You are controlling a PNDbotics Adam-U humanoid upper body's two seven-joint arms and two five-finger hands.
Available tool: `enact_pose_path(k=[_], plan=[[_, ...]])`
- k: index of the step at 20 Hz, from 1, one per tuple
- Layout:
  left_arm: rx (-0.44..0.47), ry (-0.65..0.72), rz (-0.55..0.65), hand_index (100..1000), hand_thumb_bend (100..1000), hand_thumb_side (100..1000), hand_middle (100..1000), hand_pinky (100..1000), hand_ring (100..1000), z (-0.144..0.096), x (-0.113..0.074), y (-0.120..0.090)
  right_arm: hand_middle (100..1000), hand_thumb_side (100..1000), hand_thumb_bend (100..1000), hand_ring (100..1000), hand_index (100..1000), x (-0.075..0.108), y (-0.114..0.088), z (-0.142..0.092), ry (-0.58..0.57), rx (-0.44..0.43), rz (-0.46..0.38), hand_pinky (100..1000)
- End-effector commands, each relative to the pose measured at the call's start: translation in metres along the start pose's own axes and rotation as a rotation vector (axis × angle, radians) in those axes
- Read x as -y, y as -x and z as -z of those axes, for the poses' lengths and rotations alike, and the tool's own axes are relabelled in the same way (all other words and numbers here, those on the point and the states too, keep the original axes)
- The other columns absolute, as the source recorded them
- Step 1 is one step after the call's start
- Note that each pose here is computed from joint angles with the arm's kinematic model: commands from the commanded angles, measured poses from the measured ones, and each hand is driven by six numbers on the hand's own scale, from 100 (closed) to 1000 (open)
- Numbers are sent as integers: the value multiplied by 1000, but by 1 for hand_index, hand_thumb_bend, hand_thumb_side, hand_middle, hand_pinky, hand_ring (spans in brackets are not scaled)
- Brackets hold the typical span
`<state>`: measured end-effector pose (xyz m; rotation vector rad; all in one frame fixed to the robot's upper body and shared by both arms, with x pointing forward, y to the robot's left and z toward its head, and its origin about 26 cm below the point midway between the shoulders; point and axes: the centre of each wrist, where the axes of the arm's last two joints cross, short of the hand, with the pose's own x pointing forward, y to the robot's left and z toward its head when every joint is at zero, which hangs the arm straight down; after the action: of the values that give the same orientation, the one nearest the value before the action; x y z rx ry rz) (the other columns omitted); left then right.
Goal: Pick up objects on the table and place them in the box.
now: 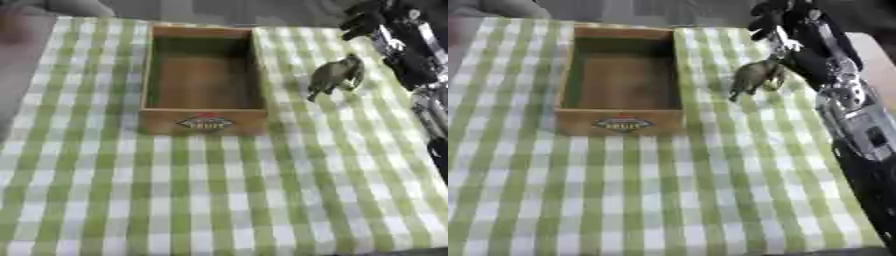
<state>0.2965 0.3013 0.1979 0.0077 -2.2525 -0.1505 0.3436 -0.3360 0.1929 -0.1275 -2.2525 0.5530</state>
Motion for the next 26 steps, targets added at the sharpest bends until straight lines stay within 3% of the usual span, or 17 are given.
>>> enact_pose_path(k=[1,3,5,7,9,10,12,15,19,26], plan=[[32,11,29,558,100,589,538,536,649,4,-4,-10,714,399,100,716,756,13,-8,4,-14,19,-50,656],[31,11,34,558,100,589,538,536,649,4,-5,-10,723,365,100,728,765,20,-8,5,-49,17,-96,664],[29,13,37,558,100,588,538,536,649,4,-5,-10,783,231,100,805,831,31,-8,6,-93,11,-161,733],[28,15,40,558,100,589,538,535,650,4,-5,-10,821,165,100,851,869,46,-7,7,-139,-4,-231,776],[25,16,42,558,100,589,538,535,650,3,-5,-10,833,147,100,866,878,62,-6,8,-182,-25,-307,792],[24,17,43,558,100,589,538,535,650,3,-5,-10,874,109,100,912,905,71,-6,9,-205,-40,-345,844],[22,20,44,558,100,588,538,535,650,3,-5,-10,907,136,102,948,926,88,-6,9,-250,-78,-417,886],[20,24,44,558,100,588,538,535,650,2,-5,-9,940,170,288,983,954,115,-10,10,-311,-150,-524,932],[19,31,41,558,100,587,538,535,650,3,-4,-9,953,208,416,999,972,146,-12,10,-381,-224,-636,955],[15,37,35,558,100,587,538,534,650,2,-3,-8,944,205,405,996,963,156,8,13,-444,-296,-668,949]])
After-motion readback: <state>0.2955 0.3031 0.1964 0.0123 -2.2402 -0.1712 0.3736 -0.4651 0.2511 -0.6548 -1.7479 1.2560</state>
